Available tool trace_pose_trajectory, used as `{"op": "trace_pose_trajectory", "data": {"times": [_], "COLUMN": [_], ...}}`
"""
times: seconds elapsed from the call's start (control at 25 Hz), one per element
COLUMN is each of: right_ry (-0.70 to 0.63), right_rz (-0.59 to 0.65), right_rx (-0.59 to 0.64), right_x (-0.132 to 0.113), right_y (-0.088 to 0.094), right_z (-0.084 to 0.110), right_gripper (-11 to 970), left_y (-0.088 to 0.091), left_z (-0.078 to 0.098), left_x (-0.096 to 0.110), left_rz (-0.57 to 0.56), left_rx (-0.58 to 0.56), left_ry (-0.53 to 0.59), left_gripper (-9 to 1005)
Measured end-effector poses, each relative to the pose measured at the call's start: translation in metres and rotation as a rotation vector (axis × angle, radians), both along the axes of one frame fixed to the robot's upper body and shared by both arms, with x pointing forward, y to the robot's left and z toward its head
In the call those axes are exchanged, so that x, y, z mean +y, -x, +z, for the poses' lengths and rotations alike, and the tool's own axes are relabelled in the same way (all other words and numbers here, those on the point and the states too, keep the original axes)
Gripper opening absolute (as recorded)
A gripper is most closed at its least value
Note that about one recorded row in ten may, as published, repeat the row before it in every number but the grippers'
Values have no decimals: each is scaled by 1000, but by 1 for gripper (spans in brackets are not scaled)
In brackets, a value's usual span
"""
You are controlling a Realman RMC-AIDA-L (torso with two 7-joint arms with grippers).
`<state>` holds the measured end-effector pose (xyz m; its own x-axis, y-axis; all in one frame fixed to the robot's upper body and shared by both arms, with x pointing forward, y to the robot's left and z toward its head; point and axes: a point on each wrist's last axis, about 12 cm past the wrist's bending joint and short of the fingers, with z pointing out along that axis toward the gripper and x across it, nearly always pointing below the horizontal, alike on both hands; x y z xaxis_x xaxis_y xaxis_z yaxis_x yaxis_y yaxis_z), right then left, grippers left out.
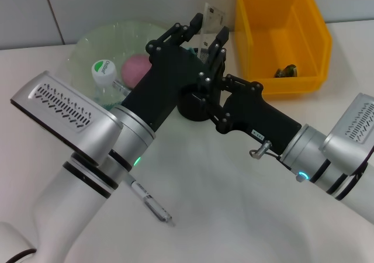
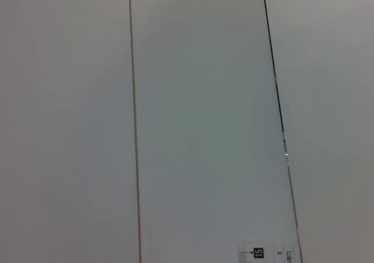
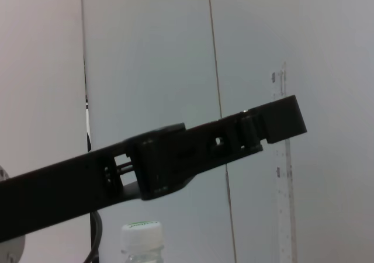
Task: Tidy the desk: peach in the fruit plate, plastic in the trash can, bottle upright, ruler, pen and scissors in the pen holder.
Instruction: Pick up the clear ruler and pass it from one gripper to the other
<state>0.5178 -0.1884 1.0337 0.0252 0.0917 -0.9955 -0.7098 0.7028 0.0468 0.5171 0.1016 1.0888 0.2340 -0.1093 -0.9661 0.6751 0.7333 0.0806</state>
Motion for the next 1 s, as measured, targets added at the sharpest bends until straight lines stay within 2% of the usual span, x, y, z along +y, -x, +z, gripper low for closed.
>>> {"op": "trace_pose_trajectory", "data": {"times": [0.52,0.84,1.0], "right_ry": [6,11,8], "right_rz": [-12,-10,-10], "right_rx": [0,0,-1], "right_x": [0,1,1], "right_y": [-4,-6,-6], "right_z": [1,1,2], "right_gripper": [286,279,205], "left_y": [0,0,-1], "left_z": [-1,0,0], "left_x": [0,0,-1], "left_rz": [-4,-6,-7], "left_rx": [-2,-4,-5], "left_ry": [-7,-7,-7], "left_gripper": [397,398,398]}}
